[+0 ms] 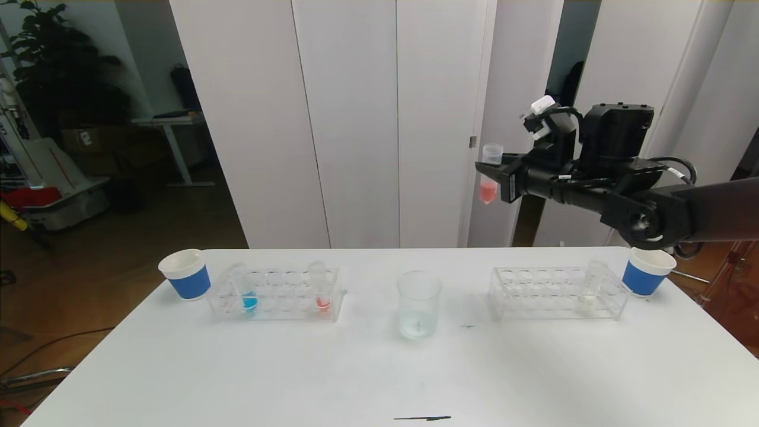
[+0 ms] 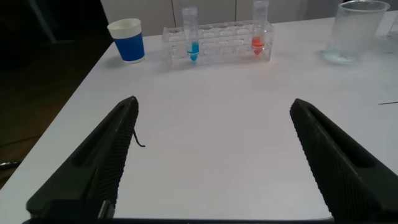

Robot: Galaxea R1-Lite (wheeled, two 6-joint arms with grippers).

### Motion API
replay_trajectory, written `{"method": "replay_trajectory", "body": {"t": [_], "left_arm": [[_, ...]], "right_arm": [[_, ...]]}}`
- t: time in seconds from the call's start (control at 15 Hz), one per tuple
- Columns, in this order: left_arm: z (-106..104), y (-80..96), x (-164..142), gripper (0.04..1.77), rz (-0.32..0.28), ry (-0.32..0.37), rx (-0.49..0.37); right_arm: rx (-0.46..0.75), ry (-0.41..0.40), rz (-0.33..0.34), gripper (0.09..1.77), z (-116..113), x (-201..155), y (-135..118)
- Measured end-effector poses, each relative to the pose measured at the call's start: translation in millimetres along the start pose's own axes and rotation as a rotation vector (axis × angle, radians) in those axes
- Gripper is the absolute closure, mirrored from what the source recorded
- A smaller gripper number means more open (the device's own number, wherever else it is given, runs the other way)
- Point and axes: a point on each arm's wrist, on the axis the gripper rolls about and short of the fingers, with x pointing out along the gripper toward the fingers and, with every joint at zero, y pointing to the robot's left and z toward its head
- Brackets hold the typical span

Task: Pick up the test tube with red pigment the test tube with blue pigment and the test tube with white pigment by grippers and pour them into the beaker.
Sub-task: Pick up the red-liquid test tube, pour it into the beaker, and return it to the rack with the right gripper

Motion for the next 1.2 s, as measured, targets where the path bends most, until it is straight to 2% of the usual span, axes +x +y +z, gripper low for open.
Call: {"method": "replay_trajectory", "body": {"t": [0.2, 0.33, 0.6, 0.8, 1.2], "left_arm": [[0, 0.0, 0, 0.07, 0.000, 0.000, 0.000], [0, 0.0, 0, 0.07, 0.000, 0.000, 0.000], [0, 0.0, 0, 0.07, 0.000, 0.000, 0.000], [0, 0.0, 0, 0.07, 0.000, 0.000, 0.000], [0, 0.0, 0, 0.07, 0.000, 0.000, 0.000]], "right_arm": [[-0.215, 0.006, 0.063, 1.29, -22, 1, 2], [-0.296, -0.062, 0.095, 1.29, -34, -1, 9], [-0.363, -0.198, 0.162, 1.29, -54, -9, 25], [-0.475, -0.245, 0.211, 1.29, -59, -12, 32], [-0.645, -0.304, 0.260, 1.29, -53, -6, 54]]}}
